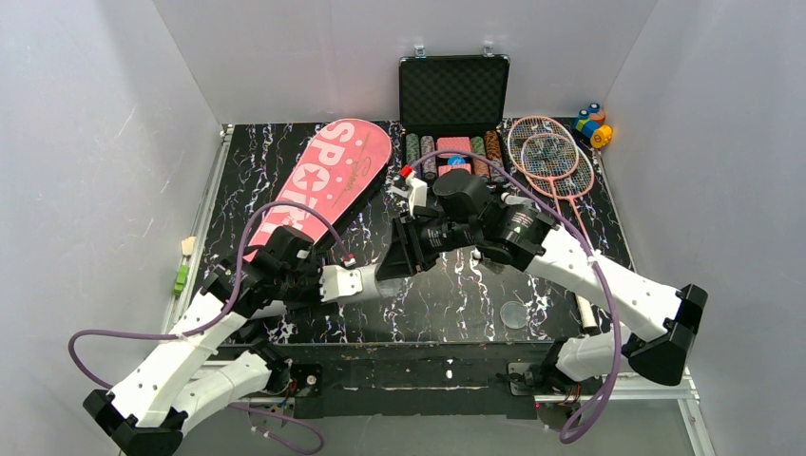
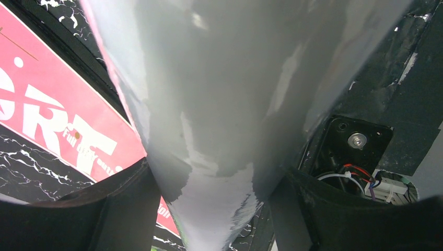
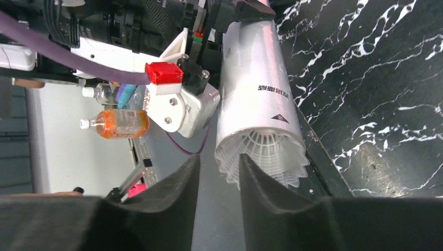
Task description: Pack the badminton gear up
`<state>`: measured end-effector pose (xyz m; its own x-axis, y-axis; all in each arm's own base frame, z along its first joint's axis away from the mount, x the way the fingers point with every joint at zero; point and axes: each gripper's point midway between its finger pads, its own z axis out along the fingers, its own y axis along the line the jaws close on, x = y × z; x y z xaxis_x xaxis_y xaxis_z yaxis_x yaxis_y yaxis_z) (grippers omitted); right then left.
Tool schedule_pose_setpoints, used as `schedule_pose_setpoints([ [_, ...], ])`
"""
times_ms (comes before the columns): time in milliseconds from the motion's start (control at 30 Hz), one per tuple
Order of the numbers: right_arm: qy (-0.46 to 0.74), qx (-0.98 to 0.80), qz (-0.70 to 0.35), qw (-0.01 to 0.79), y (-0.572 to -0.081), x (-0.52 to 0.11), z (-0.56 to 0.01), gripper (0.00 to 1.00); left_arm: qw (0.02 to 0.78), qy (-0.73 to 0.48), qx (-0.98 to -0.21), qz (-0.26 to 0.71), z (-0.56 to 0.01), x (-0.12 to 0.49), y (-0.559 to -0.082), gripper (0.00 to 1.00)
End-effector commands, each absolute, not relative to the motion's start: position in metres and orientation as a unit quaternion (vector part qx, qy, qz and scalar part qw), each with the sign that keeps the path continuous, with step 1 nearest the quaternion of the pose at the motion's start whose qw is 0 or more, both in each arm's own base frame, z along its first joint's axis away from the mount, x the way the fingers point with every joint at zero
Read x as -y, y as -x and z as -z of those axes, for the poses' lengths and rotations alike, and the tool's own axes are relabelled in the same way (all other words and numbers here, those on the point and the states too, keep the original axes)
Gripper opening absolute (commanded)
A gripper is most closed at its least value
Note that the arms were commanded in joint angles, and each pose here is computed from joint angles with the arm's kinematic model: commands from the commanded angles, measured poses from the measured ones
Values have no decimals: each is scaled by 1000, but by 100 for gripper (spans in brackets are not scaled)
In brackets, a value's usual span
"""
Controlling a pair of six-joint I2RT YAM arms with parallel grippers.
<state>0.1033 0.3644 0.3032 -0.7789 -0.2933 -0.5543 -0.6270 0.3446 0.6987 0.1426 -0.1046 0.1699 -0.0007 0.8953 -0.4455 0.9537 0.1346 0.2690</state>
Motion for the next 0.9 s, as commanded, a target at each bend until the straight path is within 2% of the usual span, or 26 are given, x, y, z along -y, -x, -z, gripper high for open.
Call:
schedule_pose_setpoints([
  [0,291,-760,-545,200,-94,-362,-335,48,297,-652,-696,55,-186,110,-148,23],
  [67,288,-756,-550,205,-91,-358,-339,53,297,-651,-697,54,-186,109,-149,23],
  [233,270,-763,-538,235,-92,-336,-343,53,300,-646,-699,56,-190,110,-148,23],
  [400,236,-794,-497,259,-103,-316,-313,55,300,-645,-700,57,-195,110,-148,23],
  [600,207,-809,-483,263,-116,-321,-292,66,314,-637,-702,61,-208,116,-153,23],
  [867,175,-803,-495,281,-129,-332,-294,68,320,-633,-702,63,-217,120,-158,23],
])
